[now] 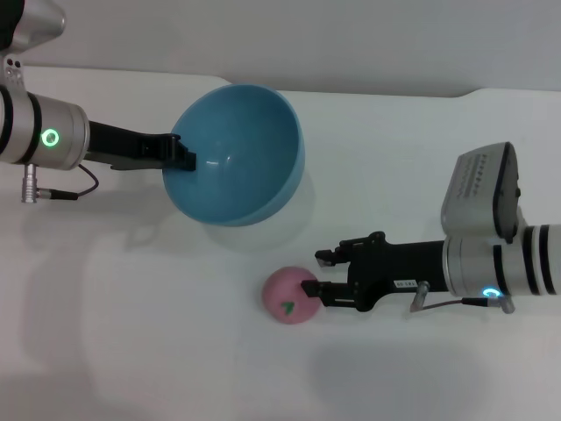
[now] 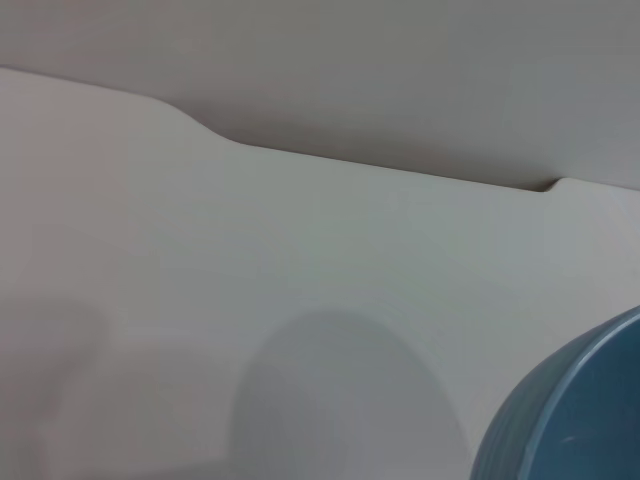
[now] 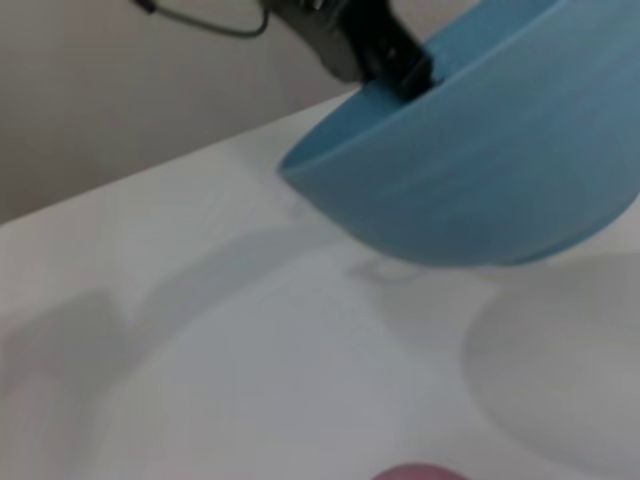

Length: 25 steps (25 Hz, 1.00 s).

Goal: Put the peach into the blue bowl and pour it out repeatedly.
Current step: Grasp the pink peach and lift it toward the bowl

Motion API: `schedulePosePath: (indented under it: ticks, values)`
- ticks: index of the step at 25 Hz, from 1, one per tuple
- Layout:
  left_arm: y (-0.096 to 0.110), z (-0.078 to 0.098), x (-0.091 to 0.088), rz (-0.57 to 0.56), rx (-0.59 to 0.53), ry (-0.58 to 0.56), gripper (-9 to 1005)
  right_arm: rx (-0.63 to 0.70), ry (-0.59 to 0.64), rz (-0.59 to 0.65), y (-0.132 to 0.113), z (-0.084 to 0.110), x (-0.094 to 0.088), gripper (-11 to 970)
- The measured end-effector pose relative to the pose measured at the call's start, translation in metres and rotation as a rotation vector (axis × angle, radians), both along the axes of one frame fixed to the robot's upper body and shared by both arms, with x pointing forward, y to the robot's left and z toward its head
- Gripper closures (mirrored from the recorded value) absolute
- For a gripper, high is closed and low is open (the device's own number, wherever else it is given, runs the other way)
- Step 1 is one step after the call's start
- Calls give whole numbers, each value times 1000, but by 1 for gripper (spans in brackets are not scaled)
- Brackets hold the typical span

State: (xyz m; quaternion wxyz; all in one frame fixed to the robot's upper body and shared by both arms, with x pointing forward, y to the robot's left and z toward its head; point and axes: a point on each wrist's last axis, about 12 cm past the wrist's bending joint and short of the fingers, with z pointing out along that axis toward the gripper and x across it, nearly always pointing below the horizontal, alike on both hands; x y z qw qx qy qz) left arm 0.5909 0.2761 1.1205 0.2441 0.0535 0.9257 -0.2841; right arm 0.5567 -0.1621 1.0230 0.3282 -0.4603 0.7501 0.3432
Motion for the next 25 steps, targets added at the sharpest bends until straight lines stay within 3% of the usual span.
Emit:
schedulePosePath:
  ticks: [25]
  values:
    - [-11,-3,-3,-12,-13,16,997,-98,19,31,10,-11,-5,546]
